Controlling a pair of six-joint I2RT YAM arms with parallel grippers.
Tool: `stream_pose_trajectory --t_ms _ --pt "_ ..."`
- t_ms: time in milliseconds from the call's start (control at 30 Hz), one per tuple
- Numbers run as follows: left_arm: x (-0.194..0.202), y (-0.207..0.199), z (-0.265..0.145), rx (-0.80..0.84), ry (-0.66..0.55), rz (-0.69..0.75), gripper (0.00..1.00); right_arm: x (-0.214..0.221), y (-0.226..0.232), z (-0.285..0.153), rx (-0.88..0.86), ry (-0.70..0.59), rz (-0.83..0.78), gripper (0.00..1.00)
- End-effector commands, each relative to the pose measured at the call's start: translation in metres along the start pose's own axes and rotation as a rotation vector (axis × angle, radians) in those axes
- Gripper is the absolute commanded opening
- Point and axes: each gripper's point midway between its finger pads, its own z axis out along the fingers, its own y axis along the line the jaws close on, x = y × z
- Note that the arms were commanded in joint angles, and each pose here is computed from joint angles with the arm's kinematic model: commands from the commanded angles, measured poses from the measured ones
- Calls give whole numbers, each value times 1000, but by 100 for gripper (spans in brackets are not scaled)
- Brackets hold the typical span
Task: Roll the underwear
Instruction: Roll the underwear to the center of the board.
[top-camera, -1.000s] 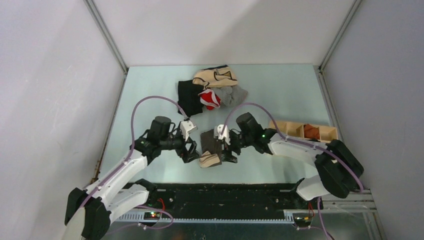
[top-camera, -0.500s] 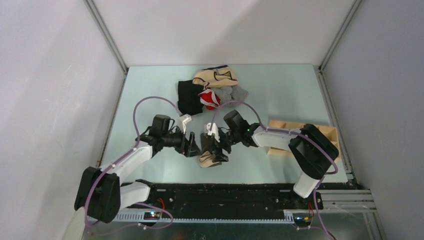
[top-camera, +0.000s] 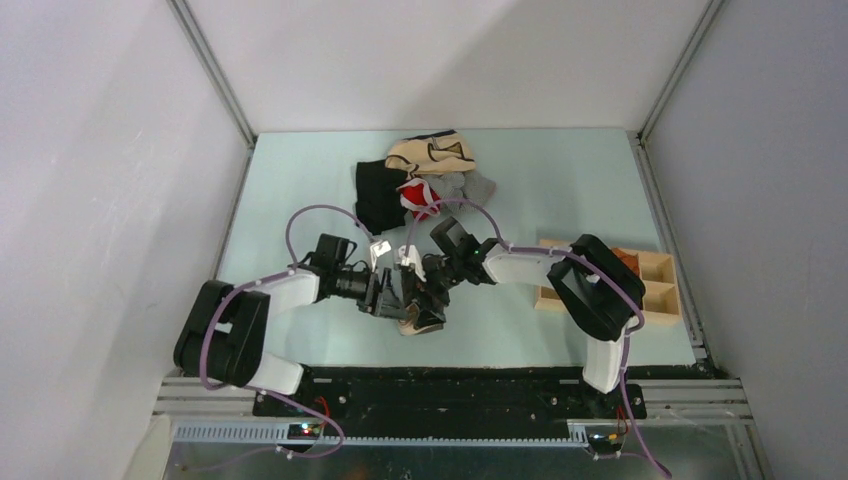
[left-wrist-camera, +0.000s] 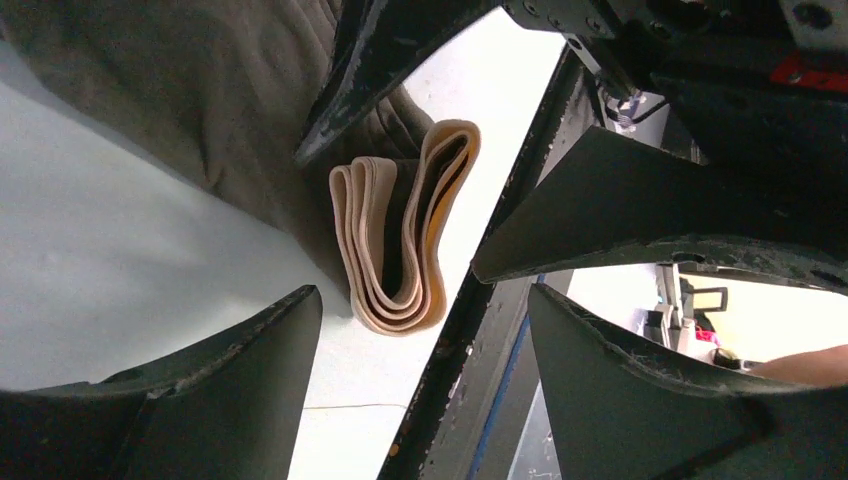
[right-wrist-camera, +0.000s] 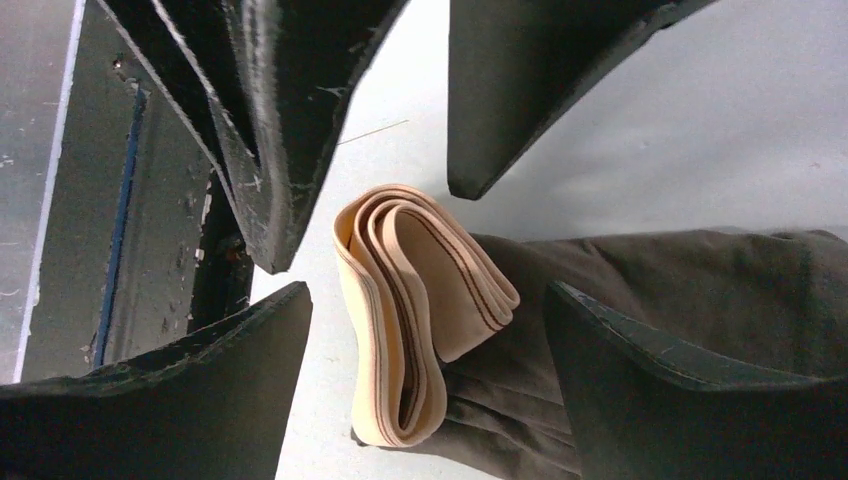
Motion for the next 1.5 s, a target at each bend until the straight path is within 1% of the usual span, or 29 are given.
stream_pose_trajectory --t_ms 0,33,233,300,400,433,467,500,533,567,600,667,700,733,800,867,900,933,967,1000,1033,1067,1100,1133,1167,1233,1367,1400,1467 --pt "-17 -14 2 93 -20 25 82 -6 11 4 -77 -1 -36 89" --pt "-20 -14 1 91 -33 38 82 -4 13 6 -90 6 -52 87" --pt "-25 -12 -8 56 -81 44 82 7 31 8 -165 55 -93 71" --pt "-29 -7 -12 23 -101 32 82 11 31 9 -157 75 -107 64" --pt "-38 1 -21 -20 -144 6 81 9 26 8 -125 85 -123 48" --pt "-42 2 -24 -28 -154 10 81 9 23 8 -107 90 -128 45" --pt "-46 4 -28 -46 -170 15 82 8 20 6 -95 89 -121 37" --pt "-51 3 -30 -55 -180 41 82 7 18 5 -82 89 -119 34" --pt "-53 3 -33 -73 -188 55 82 6 16 3 -72 85 -102 27" --pt "-58 3 -36 -84 -194 95 82 4 15 1 -68 78 -89 24" --pt "-61 1 -39 -100 -203 121 82 3 14 -2 -61 70 -47 15" --pt "-68 -3 -44 -124 -222 183 82 2 13 -7 -64 48 46 5" --pt "-73 -5 -47 -132 -229 230 82 1 17 -9 -83 37 113 0" --pt "-74 -10 -49 -142 -231 267 82 3 15 -11 -88 34 159 0" --pt "-77 -21 -51 -164 -213 397 82 10 20 -13 -121 36 283 0" --pt "-74 -35 -49 -179 -175 590 82 20 26 -14 -164 49 411 0" --pt "-70 -31 -49 -216 -143 711 82 22 30 -15 -182 55 489 0" --pt "-66 -45 -45 -206 -129 840 82 29 27 -14 -189 62 551 0" --pt "-57 -37 -43 -239 -89 983 82 35 26 -13 -201 65 631 0" --pt "-42 -41 -35 -223 -62 1164 82 37 24 -13 -204 65 665 0" --pt "-47 -53 -35 -256 -109 1325 82 44 19 -13 -200 72 735 0" --pt "-30 -37 -28 -271 -77 1432 83 43 16 -13 -208 68 769 0" --pt "-42 -51 -28 -308 -161 1572 84 52 9 -14 -207 73 855 0" --pt "-25 -37 -20 -306 -130 1656 85 50 4 -15 -218 65 896 0" --pt "-22 -47 -16 -283 -164 1744 85 60 -3 -15 -217 69 999 0" --pt "-4 -47 -5 -216 -138 1829 84 68 -11 -16 -236 68 1111 0" --pt "17 -45 12 -113 -66 1837 78 80 -11 -11 -279 109 1239 0" --pt "14 -47 15 -112 -75 1864 77 84 -9 -9 -299 130 1285 0" --pt "17 -39 23 -111 -34 1880 76 88 -6 -7 -325 153 1351 0"
